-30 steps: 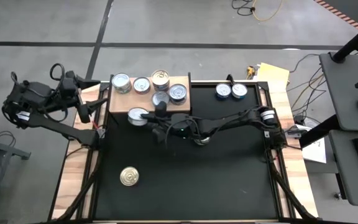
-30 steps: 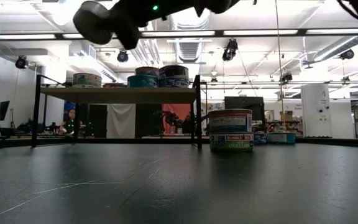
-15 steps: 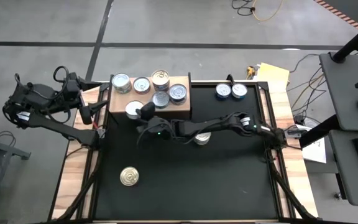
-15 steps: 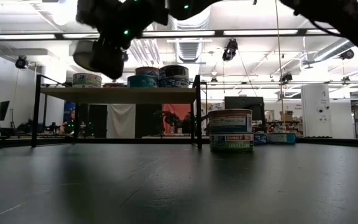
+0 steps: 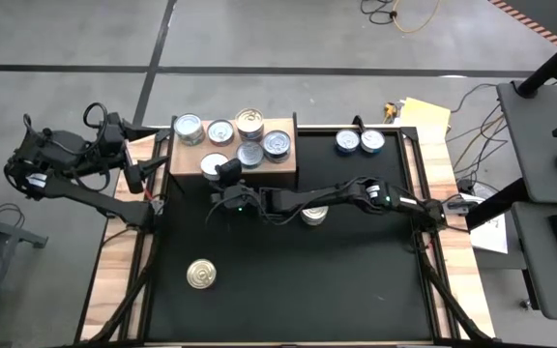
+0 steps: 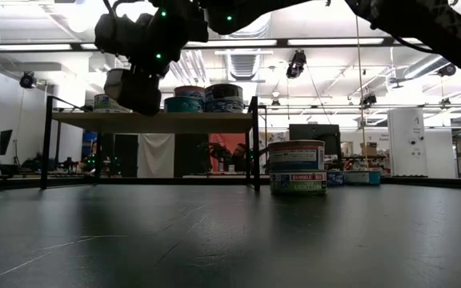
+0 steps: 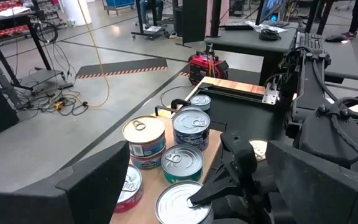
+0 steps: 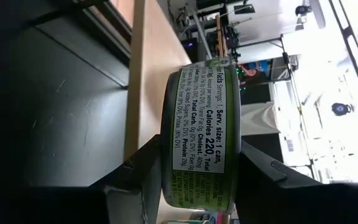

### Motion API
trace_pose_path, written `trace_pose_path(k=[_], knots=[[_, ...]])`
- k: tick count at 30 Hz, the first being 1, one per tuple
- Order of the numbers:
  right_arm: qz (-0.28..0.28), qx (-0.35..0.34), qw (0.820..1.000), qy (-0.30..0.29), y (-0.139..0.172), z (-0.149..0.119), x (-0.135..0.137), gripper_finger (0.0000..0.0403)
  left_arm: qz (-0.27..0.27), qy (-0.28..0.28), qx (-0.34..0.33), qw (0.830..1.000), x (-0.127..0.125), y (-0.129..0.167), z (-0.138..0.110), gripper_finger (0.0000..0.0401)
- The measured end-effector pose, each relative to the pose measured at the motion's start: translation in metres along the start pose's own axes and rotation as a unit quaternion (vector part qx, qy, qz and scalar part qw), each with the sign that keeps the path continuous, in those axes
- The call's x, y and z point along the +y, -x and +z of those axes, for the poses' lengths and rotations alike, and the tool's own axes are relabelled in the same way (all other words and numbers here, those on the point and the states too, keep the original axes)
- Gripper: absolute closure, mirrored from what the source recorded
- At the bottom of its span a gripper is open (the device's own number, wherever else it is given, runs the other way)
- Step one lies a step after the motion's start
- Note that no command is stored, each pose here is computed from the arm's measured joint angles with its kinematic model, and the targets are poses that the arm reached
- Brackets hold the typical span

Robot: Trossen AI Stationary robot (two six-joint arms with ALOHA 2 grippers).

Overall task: Stack canned seafood by type on shelf
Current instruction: Put the green tuna can on the shelf

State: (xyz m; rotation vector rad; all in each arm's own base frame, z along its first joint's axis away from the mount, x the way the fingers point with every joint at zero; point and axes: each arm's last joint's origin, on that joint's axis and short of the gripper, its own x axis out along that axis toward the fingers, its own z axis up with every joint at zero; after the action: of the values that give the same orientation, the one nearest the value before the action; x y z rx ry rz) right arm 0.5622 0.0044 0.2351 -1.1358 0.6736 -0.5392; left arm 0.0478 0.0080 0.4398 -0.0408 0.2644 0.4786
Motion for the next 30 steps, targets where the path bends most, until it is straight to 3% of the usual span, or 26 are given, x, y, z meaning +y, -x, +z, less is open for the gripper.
trace_pose_path(k=[12,30], knots=[[0.017,-0.015,0.999,-0.046,-0.001,-0.001,0.002,0.0262,0.001,-0.002,0.003,1.0,-0.002,-0.002,0.0,0.004],[0.034,-0.009,0.998,-0.048,-0.012,-0.012,0.0,0.0262,0.003,-0.014,0.018,1.0,-0.01,-0.012,0.002,0.004]])
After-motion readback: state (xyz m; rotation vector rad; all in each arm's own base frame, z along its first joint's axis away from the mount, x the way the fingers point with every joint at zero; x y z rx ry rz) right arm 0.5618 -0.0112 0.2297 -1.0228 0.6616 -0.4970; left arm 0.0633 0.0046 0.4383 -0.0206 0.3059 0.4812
